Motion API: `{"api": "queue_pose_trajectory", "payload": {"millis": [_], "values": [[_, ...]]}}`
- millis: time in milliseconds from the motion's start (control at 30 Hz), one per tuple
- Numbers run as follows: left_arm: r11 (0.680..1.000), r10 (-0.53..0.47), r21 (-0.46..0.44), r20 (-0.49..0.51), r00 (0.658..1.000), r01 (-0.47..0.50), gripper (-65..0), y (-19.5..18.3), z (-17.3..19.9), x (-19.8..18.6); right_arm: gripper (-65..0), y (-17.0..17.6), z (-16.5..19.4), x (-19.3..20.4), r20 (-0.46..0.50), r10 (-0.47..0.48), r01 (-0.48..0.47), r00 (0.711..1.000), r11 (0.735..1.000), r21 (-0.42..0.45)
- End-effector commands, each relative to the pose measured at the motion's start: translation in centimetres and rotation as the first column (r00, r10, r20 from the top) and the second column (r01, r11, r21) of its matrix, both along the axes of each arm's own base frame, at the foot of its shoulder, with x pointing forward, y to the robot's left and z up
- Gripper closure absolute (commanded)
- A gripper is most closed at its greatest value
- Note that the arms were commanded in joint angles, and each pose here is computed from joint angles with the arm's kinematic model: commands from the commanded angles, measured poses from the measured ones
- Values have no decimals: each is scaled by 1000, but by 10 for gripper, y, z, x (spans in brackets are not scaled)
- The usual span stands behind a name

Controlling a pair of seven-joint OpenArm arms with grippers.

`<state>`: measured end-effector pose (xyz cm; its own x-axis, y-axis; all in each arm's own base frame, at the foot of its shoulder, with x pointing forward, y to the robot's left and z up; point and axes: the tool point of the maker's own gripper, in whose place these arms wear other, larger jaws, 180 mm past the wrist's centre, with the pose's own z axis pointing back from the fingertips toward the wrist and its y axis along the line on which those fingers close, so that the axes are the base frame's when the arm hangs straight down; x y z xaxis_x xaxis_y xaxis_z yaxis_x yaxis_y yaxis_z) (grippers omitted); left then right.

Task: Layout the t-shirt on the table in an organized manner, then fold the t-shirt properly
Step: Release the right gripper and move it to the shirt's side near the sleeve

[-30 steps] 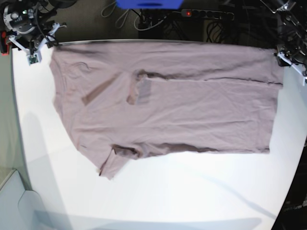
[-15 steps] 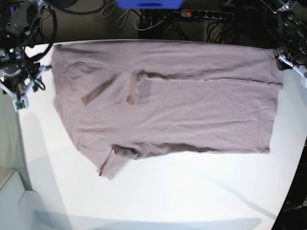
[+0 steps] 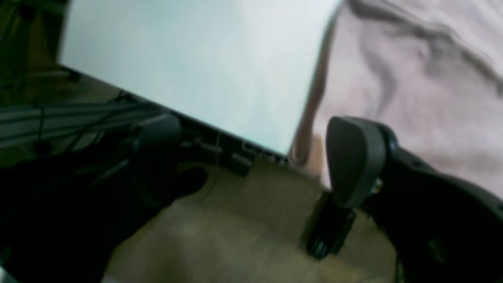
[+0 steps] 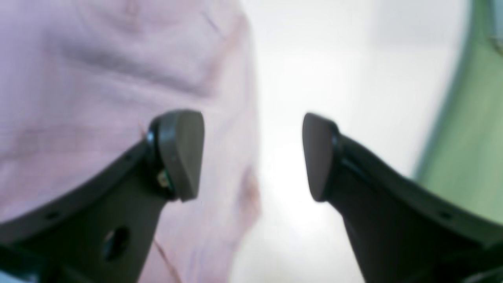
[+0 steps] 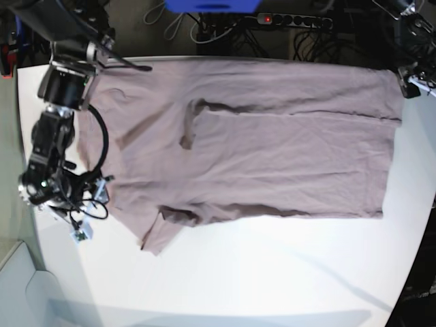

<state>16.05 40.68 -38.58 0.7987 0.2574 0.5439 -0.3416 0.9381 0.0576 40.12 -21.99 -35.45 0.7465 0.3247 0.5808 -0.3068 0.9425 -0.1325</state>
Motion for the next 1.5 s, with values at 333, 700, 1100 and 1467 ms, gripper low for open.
{"api": "queue_pose_trajectory", "payload": {"millis": [333, 700, 1100, 1467], "values": [[988, 133, 61, 140, 981, -143, -569, 44, 41, -1, -401, 9, -8, 67, 133, -26, -8, 991, 969, 247], [987, 134, 59, 183, 974, -147, -568, 45, 49, 13, -398, 0, -25, 64, 167, -66, 12, 984, 952, 307], [987, 134, 47, 261, 956, -151, -568, 45, 64, 40, -246, 28, -55, 43, 100, 3, -33, 995, 953, 300], [991, 109, 31, 401, 909, -133, -571, 55, 105, 98, 0, 25, -53, 44, 103, 0, -31, 995, 955, 295]]}}
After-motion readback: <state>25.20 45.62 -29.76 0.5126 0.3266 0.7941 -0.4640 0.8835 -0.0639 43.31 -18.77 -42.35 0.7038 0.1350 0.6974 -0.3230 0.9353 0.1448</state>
